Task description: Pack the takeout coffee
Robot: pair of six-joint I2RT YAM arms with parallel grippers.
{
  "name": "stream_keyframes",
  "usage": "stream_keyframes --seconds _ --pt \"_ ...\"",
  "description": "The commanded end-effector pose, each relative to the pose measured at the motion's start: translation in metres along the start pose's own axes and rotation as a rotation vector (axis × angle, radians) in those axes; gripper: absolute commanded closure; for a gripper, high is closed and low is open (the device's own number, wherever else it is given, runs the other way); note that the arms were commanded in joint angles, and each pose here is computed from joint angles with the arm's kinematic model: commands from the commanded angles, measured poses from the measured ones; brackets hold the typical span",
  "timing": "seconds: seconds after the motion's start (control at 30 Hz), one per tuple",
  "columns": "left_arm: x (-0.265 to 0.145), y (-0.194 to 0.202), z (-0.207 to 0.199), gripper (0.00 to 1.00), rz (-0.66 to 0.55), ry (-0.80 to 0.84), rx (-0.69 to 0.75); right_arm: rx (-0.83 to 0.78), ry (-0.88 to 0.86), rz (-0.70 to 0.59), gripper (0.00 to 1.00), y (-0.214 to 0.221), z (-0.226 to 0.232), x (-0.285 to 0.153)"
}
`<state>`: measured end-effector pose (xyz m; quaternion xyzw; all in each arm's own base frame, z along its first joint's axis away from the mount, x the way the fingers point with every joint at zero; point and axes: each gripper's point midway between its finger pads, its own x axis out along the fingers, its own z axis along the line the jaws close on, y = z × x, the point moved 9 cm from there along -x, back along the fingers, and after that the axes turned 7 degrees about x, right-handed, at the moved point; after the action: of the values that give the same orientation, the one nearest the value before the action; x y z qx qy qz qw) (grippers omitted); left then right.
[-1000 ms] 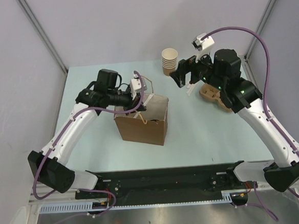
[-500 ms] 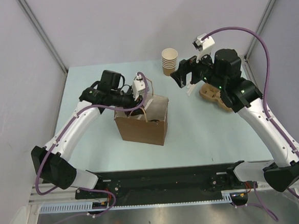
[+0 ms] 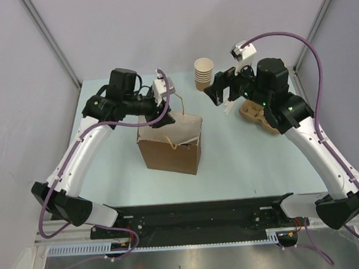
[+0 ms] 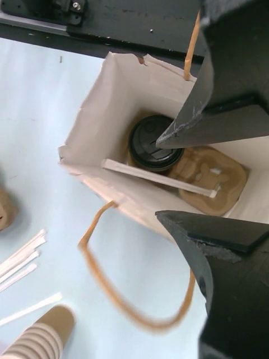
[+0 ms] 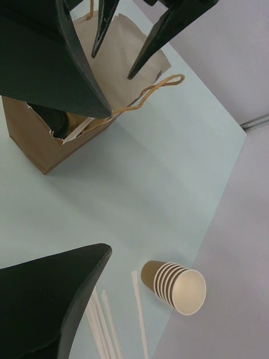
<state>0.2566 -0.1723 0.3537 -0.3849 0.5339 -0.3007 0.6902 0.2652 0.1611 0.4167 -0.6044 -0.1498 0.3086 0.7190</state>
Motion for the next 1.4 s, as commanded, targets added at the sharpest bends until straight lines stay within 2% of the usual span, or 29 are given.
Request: stream_keyframes --seconds 0.0,0.17,0.2,0.27,0.3,0.33,0.37,0.43,0.47,0.53,0.6,0.67,0.73,0.77,0.83,0.9,0.93,1.0,1.13,1.37 --pt "-0.019 -0.035 0.004 0.45 -0.092 -0.047 0.014 -0.02 -0.037 -0.032 0.0 -0.007 0.002 0.002" --pt "-0.05 -0.067 0.02 0.35 -0.208 -0.106 -0.011 -0.029 -0.108 -0.003 0.0 -0.003 0.005 0.004" --pt "-0.052 -0.071 0.024 0.28 -0.223 -0.109 -0.045 -0.029 -0.115 -0.002 0.0 -0.003 0.005 0.004" --pt "-0.071 -0.081 0.034 0.21 -0.275 -0.153 -0.057 -0.029 -0.124 -0.001 0.0 -0.002 0.005 0.006" --pt "-0.075 -0.082 0.038 0.09 -0.29 -0.167 -0.108 -0.027 -0.116 -0.002 0.0 -0.002 0.002 0.006" --pt "-0.082 -0.084 0.042 0.03 -0.313 -0.177 -0.127 -0.028 -0.113 -0.008 0.0 -0.004 0.001 0.007" --pt "-0.096 -0.081 0.052 0.0 -0.334 -0.226 -0.198 -0.025 -0.108 -0.006 0.0 -0.003 -0.002 0.009" --pt "-0.111 -0.078 0.066 0.01 -0.378 -0.263 -0.248 -0.013 -0.082 -0.007 0.0 -0.003 -0.013 0.01" --pt "-0.126 -0.068 0.078 0.01 -0.389 -0.319 -0.328 -0.005 -0.072 -0.004 0.0 -0.003 -0.017 0.012" --pt "-0.139 -0.057 0.088 0.0 -0.39 -0.373 -0.381 0.025 -0.034 -0.003 0.0 -0.004 -0.034 0.01" --pt "-0.158 -0.032 0.1 0.01 -0.36 -0.472 -0.46 0.049 -0.004 0.025 0.0 0.001 -0.047 0.011" --pt "-0.166 -0.004 0.11 0.01 -0.272 -0.599 -0.541 0.063 0.048 0.046 0.0 0.005 -0.065 0.008" --pt "-0.163 0.02 0.109 0.0 -0.17 -0.619 -0.63 0.099 0.117 0.092 0.0 0.014 -0.086 0.003" --pt "-0.163 0.029 0.109 0.01 -0.119 -0.641 -0.608 0.116 0.132 0.111 0.0 0.018 -0.093 0.001" --pt "-0.153 0.06 0.104 0.01 -0.015 -0.664 -0.661 0.162 0.182 0.158 0.0 0.031 -0.114 -0.008" --pt "-0.151 0.073 0.093 0.01 0.034 -0.695 -0.65 0.189 0.212 0.203 0.0 0.043 -0.125 -0.017" --pt "-0.14 0.096 0.086 0.01 0.083 -0.676 -0.698 0.205 0.231 0.232 0.0 0.054 -0.13 -0.021" --pt "-0.139 0.107 0.076 0.0 0.112 -0.71 -0.681 0.208 0.261 0.264 0.0 0.067 -0.139 -0.032" --pt "-0.12 0.149 0.05 0.0 0.2 -0.691 -0.745 0.234 0.308 0.317 0.0 0.096 -0.148 -0.055" --pt "-0.117 0.162 0.039 0.0 0.208 -0.75 -0.746 0.228 0.335 0.313 0.0 0.111 -0.14 -0.076"
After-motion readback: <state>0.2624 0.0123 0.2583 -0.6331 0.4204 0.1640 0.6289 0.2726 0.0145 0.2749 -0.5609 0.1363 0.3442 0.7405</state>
